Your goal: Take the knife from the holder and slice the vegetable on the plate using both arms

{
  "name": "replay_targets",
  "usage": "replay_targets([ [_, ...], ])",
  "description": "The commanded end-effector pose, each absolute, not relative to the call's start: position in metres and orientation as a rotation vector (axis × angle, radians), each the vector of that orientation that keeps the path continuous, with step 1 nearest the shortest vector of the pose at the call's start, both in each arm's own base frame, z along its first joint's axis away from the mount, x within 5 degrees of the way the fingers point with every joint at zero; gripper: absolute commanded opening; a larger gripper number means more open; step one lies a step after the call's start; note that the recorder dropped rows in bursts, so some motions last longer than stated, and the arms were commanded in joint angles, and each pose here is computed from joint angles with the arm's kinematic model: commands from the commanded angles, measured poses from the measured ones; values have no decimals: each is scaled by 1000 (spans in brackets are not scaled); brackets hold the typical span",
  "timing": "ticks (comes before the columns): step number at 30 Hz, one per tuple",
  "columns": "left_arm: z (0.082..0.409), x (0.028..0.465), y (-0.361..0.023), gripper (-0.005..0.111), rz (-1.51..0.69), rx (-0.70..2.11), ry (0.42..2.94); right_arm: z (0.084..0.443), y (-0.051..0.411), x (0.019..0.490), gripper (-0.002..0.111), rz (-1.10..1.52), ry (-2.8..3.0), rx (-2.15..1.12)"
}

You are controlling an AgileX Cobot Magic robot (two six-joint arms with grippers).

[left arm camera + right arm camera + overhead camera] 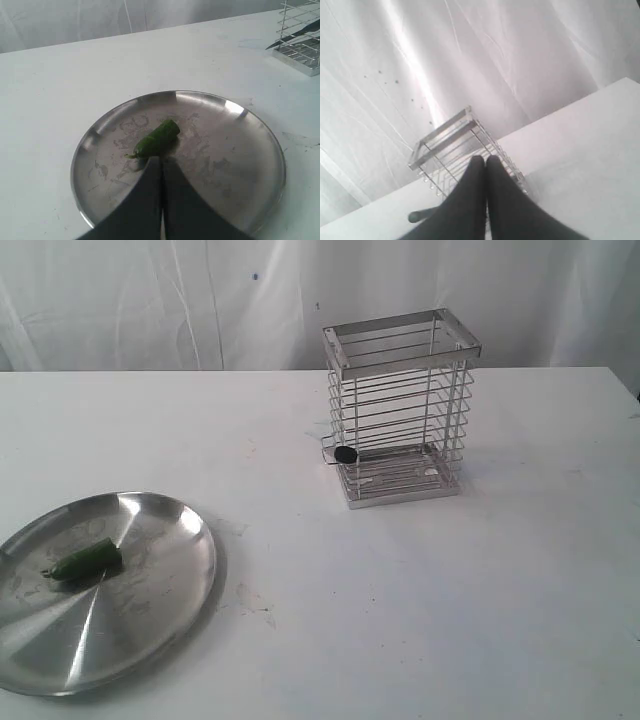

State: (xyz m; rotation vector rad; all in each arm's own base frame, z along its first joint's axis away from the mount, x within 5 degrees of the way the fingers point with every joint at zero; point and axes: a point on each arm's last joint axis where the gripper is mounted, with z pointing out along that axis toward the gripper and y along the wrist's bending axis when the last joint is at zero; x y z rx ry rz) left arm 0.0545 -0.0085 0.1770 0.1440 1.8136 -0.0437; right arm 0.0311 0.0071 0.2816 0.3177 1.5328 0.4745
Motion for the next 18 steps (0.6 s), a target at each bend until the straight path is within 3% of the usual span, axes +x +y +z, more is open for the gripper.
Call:
replay_targets([
  [1, 176, 54, -9, 0, -49, 147, 1810, 316, 9, 14, 0, 508, 1540, 314],
  [10, 176, 54, -9, 0, -49, 147, 1810, 347, 19, 32, 0, 627, 1733, 349],
  [18, 176, 54, -9, 0, -49, 147, 1810, 370, 26, 48, 0, 361, 1952, -120],
])
